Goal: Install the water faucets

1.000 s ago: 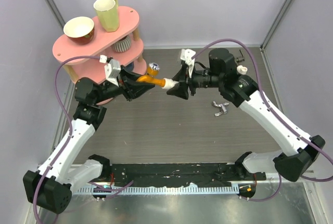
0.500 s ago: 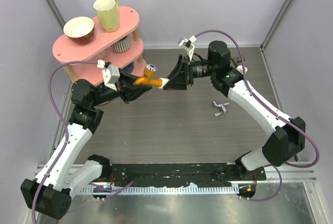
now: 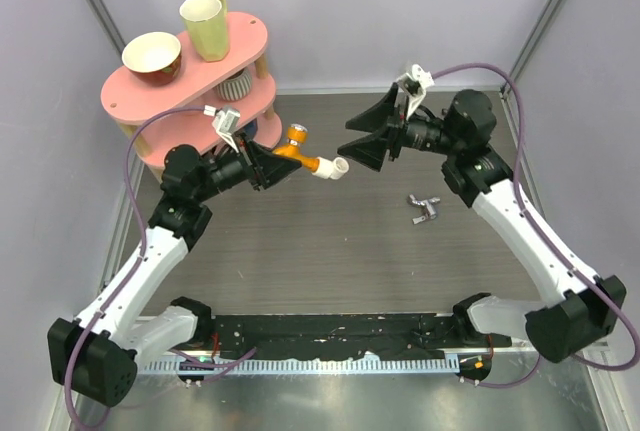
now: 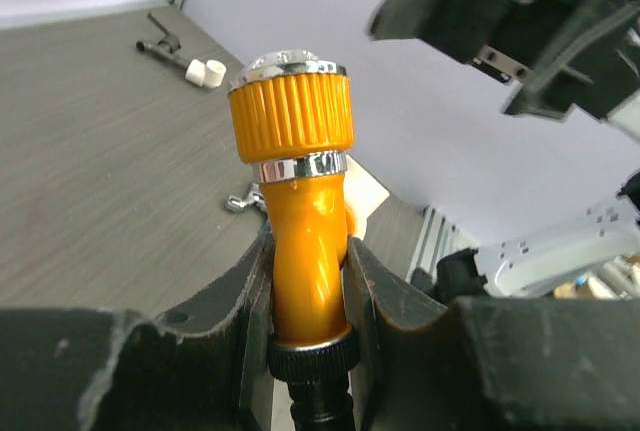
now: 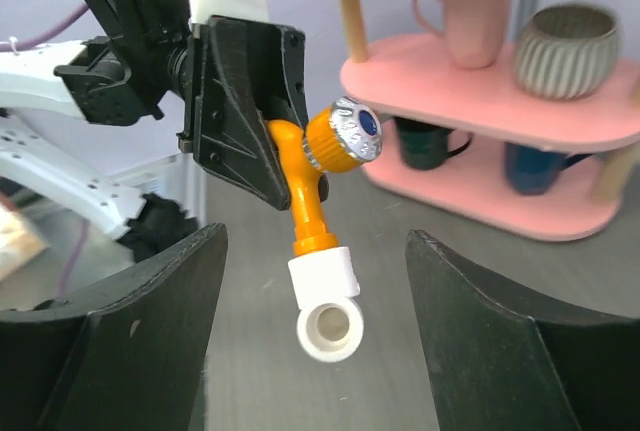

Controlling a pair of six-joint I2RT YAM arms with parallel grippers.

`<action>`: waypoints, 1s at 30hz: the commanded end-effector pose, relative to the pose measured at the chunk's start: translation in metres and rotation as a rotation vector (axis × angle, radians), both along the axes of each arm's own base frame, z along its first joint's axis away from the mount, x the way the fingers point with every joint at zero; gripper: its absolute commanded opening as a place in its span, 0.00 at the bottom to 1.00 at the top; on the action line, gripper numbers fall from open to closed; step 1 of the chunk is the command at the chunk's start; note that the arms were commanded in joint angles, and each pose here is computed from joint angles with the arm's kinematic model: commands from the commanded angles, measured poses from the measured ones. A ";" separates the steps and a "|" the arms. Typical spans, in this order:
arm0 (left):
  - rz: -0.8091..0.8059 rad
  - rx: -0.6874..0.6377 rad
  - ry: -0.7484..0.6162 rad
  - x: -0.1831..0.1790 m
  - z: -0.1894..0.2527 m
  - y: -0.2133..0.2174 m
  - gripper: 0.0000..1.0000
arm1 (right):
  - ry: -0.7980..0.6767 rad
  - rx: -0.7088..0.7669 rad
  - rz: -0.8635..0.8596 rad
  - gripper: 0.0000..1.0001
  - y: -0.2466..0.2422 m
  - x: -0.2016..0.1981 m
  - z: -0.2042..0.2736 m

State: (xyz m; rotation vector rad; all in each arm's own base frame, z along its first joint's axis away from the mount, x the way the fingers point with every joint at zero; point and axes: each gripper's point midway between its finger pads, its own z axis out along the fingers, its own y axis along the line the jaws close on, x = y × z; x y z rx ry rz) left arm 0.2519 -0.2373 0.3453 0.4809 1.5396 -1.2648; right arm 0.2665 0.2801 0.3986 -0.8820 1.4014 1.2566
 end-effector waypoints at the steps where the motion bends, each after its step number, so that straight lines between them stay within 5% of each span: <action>1: 0.098 -0.152 0.095 0.014 0.027 0.006 0.00 | -0.302 0.004 -0.157 0.80 -0.019 0.006 0.017; 10: -0.018 -0.337 0.127 0.008 0.052 -0.003 0.00 | -0.274 0.032 -0.054 0.81 -0.010 -0.008 -0.010; 22: -0.076 -0.353 0.076 0.000 0.061 -0.006 0.00 | -0.168 0.129 0.044 0.78 0.014 -0.012 -0.002; 27: -0.113 -0.338 0.044 -0.007 0.063 -0.009 0.00 | -0.130 0.189 0.094 0.61 0.018 -0.018 0.012; 30: -0.131 -0.330 -0.009 -0.012 0.066 -0.009 0.00 | -0.073 0.193 0.121 0.39 0.020 -0.019 0.014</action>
